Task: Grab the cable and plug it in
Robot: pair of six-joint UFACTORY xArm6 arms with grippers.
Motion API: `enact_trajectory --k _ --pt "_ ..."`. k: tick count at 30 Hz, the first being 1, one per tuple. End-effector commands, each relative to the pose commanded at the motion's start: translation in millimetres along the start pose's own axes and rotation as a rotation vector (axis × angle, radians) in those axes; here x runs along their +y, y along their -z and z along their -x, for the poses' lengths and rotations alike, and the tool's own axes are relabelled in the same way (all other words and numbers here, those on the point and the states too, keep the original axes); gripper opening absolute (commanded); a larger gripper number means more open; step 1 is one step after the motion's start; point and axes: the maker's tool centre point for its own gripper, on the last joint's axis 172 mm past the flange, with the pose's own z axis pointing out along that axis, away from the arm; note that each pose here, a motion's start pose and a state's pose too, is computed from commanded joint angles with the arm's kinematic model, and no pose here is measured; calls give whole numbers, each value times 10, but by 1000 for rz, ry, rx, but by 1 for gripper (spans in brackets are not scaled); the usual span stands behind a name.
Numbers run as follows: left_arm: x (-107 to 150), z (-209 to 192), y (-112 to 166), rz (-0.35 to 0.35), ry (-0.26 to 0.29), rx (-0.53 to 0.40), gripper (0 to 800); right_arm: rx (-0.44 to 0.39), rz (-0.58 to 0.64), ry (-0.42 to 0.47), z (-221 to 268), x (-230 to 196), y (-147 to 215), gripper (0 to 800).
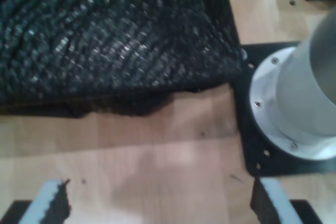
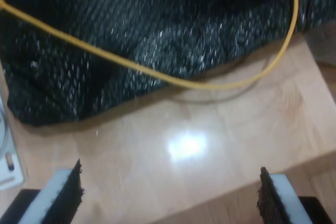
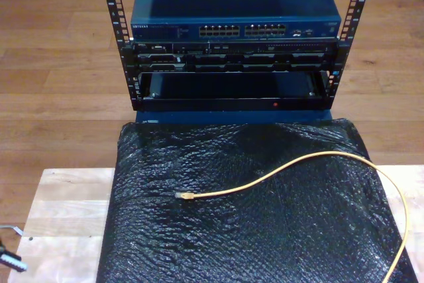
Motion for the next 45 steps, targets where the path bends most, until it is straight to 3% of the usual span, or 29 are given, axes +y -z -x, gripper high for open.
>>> enact_trajectory --k 5,17,22,32,45 --pt "-50 -102 -49 28 19 1 800 5 -19 16 -232 79 -61 797" --pt "-262 -267 -53 -40 45 55 800 73 -25 69 -814 190 -196 797" --pt "-344 -305 -59 -68 46 76 800 67 -50 84 -1003 201 -304 797" --pt "-365 -398 -189 -22 78 82 800 28 -36 117 -1403 355 -540 797" --pt "-379 -338 -233 -32 92 71 800 2 -20 169 -2136 443 -1034 797"
